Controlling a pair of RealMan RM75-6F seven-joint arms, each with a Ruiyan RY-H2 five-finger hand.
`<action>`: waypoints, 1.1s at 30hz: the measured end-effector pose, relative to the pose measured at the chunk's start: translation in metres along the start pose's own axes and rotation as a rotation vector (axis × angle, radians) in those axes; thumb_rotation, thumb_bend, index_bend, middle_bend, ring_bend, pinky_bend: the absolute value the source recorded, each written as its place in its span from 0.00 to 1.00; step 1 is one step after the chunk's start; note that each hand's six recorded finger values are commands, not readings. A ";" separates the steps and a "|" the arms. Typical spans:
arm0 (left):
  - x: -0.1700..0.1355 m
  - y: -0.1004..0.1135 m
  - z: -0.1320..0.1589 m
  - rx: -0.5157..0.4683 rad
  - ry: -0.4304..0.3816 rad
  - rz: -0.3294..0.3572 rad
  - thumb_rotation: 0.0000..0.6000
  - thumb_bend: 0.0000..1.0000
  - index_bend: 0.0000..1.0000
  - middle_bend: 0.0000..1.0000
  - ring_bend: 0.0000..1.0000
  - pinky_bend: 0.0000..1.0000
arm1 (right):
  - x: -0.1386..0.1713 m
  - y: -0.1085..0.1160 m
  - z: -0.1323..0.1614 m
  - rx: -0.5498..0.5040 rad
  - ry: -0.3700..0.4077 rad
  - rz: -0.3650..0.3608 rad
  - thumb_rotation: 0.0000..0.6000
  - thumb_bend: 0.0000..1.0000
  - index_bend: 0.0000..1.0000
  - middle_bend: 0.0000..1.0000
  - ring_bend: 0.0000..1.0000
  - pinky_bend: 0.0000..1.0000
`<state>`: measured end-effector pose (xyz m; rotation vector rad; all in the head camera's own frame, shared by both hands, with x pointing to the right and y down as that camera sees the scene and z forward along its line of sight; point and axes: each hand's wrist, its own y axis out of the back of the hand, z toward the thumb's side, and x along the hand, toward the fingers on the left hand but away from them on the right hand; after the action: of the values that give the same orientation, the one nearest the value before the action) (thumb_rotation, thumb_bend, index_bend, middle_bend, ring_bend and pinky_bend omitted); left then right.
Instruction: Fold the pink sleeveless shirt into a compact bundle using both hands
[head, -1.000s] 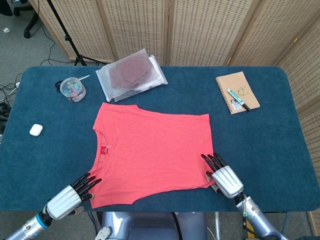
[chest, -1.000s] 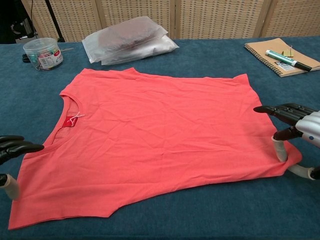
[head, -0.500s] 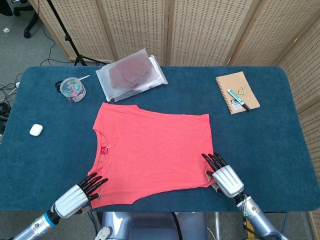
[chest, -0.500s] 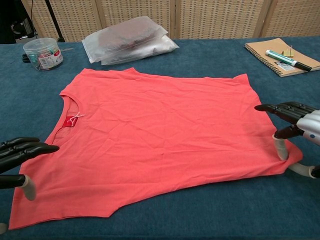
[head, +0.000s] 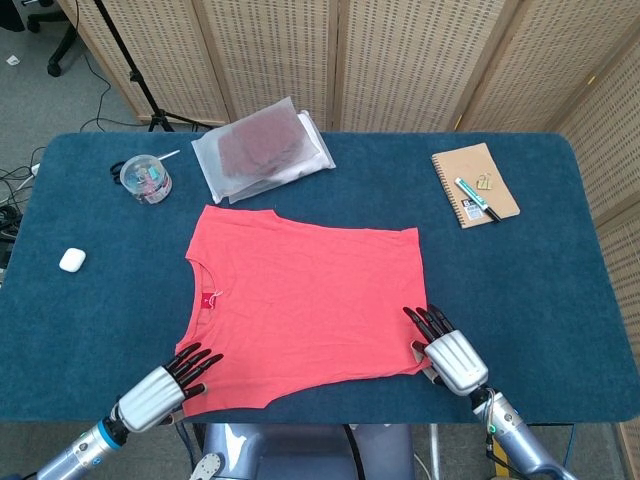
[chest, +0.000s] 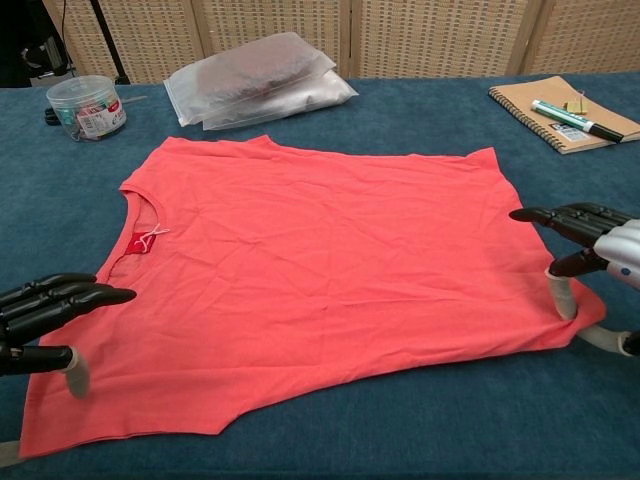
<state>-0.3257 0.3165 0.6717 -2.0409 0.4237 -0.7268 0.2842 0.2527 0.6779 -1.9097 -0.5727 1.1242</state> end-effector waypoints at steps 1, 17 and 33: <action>0.000 0.000 0.000 0.000 0.000 0.001 1.00 0.31 0.50 0.00 0.00 0.00 | 0.000 0.000 0.000 0.000 0.000 0.000 1.00 0.44 0.60 0.00 0.00 0.00; 0.011 0.005 0.000 0.000 0.003 0.008 1.00 0.38 0.51 0.00 0.00 0.00 | -0.001 0.001 -0.002 0.002 -0.008 -0.002 1.00 0.46 0.60 0.00 0.00 0.00; 0.015 0.006 0.000 -0.020 0.008 0.012 1.00 0.44 0.53 0.00 0.00 0.00 | -0.002 0.001 -0.004 0.008 -0.014 0.000 1.00 0.47 0.60 0.00 0.00 0.00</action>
<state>-0.3142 0.3050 0.6715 -2.0537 0.4490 -0.7260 0.2872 0.2490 0.6790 -1.8966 -0.5751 1.1397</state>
